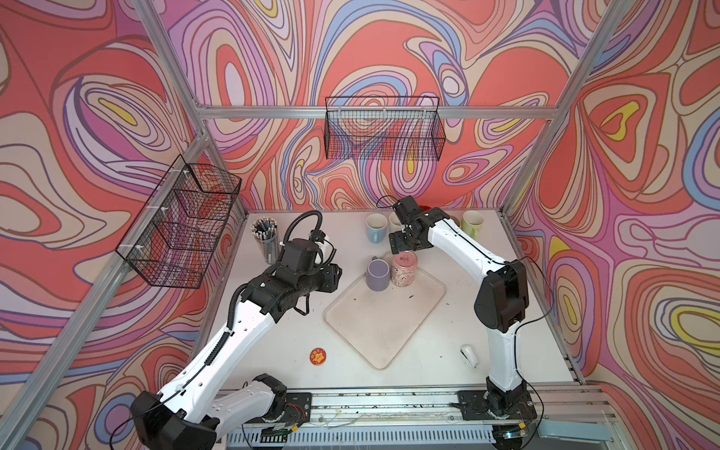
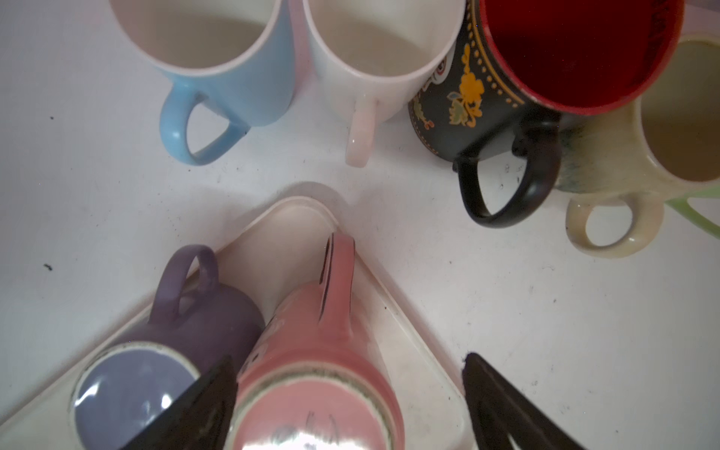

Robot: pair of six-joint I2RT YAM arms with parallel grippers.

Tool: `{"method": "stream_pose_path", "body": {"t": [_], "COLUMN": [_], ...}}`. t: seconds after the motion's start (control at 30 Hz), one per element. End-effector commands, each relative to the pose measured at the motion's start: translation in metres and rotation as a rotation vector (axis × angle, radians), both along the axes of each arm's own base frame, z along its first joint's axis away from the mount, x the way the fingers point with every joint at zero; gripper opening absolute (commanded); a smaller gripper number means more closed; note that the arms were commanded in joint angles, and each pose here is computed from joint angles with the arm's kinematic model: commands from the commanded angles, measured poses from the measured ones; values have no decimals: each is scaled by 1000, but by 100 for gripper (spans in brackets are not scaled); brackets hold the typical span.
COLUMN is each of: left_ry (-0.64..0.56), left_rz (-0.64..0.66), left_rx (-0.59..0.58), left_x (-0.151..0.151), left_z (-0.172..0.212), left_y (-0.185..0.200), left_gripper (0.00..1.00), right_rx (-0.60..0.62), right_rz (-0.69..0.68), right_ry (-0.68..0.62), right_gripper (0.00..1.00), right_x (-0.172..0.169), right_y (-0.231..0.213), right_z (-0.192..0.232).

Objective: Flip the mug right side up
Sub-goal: 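Lower the right gripper onto the pink skull mug's handle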

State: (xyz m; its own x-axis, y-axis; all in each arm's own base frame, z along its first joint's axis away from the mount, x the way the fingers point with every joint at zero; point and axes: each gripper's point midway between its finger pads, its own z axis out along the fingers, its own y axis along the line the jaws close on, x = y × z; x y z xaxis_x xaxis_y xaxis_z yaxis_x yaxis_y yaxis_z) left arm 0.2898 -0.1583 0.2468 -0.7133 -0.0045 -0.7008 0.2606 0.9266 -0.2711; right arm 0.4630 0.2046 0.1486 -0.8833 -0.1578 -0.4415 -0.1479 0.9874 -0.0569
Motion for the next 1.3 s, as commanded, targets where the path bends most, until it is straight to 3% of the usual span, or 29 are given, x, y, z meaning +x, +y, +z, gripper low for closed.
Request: {"method": "stream_pose_path", "body": {"t": [0.0, 0.23, 0.5, 0.8, 1.27], "left_ry": [12, 27, 40, 51, 52], "left_rz": [-10, -20, -25, -29, -24], "left_rx": [35, 21, 7, -9, 3], "left_x": [-1, -2, -3, -4, -3], "left_z": [-7, -10, -12, -14, -15], "left_y": [3, -1, -4, -6, -5], "left_gripper": [53, 52, 52, 52, 52], "right_rx": [-26, -72, -103, -17, 186], "right_rz": [1, -13, -24, -15, 80], "right_ry": [37, 70, 81, 92, 184], "right_gripper": [92, 89, 87, 84, 57], "right_x": [4, 4, -19, -50, -64], "right_y": [-5, -15, -31, -31, 9], "right_z": [-9, -26, -27, -22, -30]}}
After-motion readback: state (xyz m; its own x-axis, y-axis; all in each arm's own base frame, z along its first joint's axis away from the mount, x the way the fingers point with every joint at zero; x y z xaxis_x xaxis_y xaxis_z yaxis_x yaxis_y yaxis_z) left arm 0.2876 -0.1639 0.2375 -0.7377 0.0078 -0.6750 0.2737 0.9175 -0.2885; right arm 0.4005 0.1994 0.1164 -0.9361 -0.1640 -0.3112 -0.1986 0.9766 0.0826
